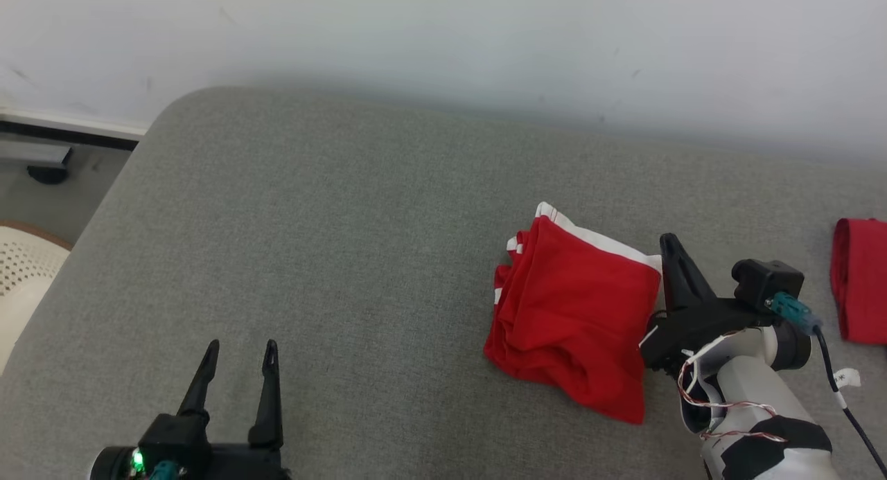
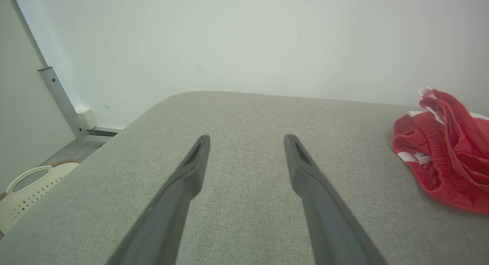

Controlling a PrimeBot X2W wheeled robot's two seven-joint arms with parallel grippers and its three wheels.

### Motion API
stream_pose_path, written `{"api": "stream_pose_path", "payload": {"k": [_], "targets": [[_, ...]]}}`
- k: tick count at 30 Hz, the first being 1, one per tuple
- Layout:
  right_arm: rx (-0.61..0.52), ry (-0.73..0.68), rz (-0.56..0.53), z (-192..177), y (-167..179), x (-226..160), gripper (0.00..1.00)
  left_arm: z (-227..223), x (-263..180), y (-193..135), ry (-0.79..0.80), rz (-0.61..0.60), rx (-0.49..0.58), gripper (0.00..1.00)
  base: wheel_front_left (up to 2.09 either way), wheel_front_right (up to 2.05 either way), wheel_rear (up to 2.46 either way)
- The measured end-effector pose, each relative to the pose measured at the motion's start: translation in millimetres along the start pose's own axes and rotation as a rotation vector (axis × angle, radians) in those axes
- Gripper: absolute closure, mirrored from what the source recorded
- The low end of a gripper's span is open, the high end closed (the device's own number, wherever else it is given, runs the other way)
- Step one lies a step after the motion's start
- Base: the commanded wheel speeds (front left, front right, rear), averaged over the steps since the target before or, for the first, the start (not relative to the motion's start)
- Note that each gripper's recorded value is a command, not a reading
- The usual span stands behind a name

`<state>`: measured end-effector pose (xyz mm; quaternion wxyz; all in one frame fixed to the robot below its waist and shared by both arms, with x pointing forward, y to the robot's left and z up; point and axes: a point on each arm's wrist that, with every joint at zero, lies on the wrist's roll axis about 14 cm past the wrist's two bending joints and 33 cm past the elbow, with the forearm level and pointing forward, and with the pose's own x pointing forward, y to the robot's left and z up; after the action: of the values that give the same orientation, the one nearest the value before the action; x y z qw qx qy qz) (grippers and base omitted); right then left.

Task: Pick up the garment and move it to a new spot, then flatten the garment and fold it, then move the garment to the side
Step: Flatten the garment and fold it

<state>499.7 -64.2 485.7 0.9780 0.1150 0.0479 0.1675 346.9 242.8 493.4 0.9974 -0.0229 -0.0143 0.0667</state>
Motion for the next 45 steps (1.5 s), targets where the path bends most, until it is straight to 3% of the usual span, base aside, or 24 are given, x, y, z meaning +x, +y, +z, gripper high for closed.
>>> {"api": "stream_pose_path", "payload": {"k": [8, 14, 22, 29, 38, 45], "targets": [[0.008, 0.095, -0.011, -38, 3, 19, 1.00, -1, 13, 1, 0.009, 0.003, 0.003, 0.00, 0.00, 0.00, 0.00], [0.025, 0.162, 0.031, -65, 27, 26, 1.00, -6, 9, 11, 0.028, 0.035, 0.003, 0.00, 0.00, 0.00, 0.00], [0.029, 0.189, 0.082, -75, 50, 36, 1.00, -9, 2, 17, 0.041, 0.056, 0.004, 0.00, 0.00, 0.00, 0.00], [0.053, 0.169, 0.224, -72, 101, 41, 1.00, -9, -5, 27, 0.044, 0.090, 0.006, 0.00, 0.00, 0.00, 0.00], [0.051, 0.244, 0.354, -95, 141, 14, 1.00, -6, -9, 30, 0.036, 0.102, -0.002, 0.00, 0.00, 0.00, 0.00], [0.087, 0.200, 0.332, -80, 136, 13, 1.00, -4, -7, 26, 0.025, 0.092, -0.011, 0.00, 0.00, 0.00, 0.00]]}}
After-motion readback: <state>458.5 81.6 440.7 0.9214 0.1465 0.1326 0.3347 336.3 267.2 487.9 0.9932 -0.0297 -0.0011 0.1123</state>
